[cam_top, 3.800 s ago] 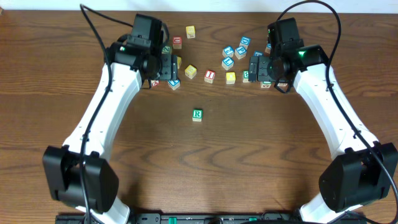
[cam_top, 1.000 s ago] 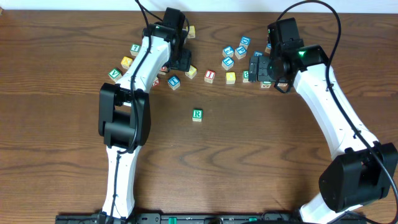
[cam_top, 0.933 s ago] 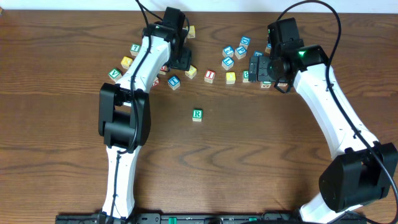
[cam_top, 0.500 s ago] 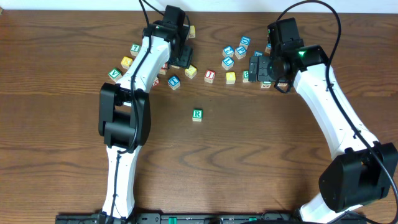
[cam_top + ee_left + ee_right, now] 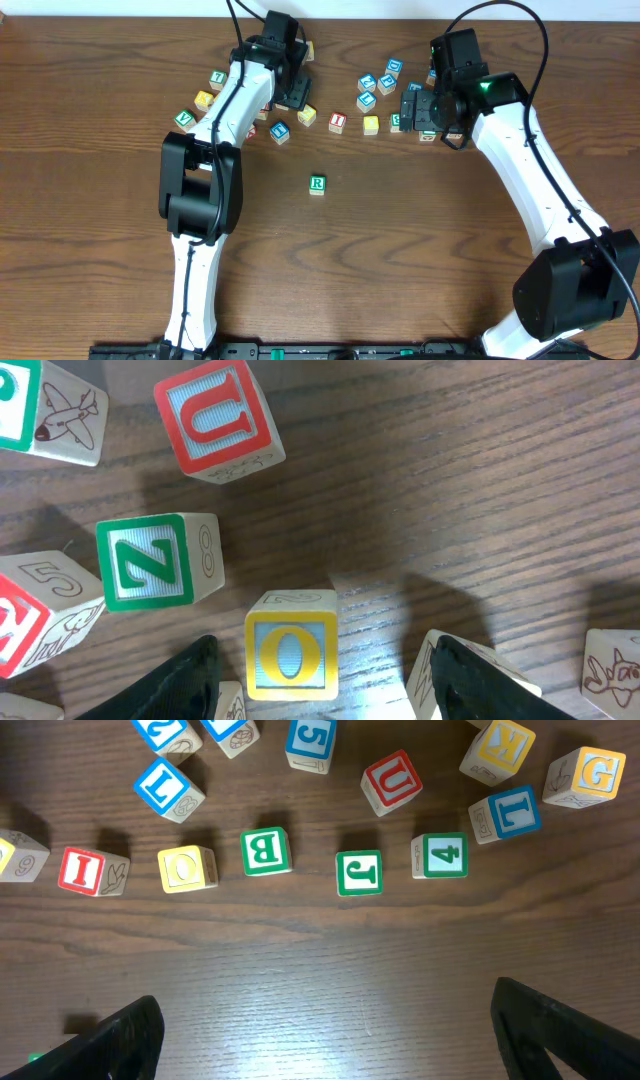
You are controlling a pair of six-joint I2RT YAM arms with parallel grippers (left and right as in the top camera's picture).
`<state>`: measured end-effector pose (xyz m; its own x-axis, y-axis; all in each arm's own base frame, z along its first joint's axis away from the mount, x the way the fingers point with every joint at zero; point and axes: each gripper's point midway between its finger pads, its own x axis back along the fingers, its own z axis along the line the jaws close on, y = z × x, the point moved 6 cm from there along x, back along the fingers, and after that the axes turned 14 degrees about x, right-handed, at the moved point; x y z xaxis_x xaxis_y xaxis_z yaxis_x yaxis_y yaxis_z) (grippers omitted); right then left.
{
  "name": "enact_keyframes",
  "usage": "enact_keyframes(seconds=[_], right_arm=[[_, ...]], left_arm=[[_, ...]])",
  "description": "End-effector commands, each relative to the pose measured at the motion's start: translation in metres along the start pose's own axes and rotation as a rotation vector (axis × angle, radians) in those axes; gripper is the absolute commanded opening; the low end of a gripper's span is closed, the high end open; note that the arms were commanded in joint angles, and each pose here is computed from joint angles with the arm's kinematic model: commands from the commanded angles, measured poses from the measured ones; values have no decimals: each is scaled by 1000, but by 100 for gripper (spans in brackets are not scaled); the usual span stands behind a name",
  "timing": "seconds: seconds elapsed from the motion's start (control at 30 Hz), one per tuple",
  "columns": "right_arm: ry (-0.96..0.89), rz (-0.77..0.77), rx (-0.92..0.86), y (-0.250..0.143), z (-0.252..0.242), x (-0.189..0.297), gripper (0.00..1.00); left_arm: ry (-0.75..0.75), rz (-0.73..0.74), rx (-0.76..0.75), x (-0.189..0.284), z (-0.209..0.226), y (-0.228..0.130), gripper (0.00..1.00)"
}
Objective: Spell out ROBOT
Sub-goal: 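Lower the left gripper and grasp the yellow O block, then carry the yellow O block with the left gripper toward the R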
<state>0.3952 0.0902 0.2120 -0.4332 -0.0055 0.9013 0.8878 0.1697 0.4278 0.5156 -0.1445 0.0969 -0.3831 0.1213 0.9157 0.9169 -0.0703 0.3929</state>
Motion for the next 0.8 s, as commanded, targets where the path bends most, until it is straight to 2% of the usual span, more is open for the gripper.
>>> enact_keyframes(seconds=[0.0, 0.37, 0.57, 0.77], right_arm=[[-9, -16, 11, 5, -1, 4, 99], [-9, -16, 11, 5, -1, 4, 99], [-9, -16, 11, 5, -1, 4, 99], [-9, -16, 11, 5, -1, 4, 99]], left_arm=[[3, 29, -19, -16, 0, -9, 67], [22, 57, -10, -30, 7, -16, 66], [22, 53, -8, -32, 8, -15, 47], [92, 31, 47, -32, 15, -13, 38]])
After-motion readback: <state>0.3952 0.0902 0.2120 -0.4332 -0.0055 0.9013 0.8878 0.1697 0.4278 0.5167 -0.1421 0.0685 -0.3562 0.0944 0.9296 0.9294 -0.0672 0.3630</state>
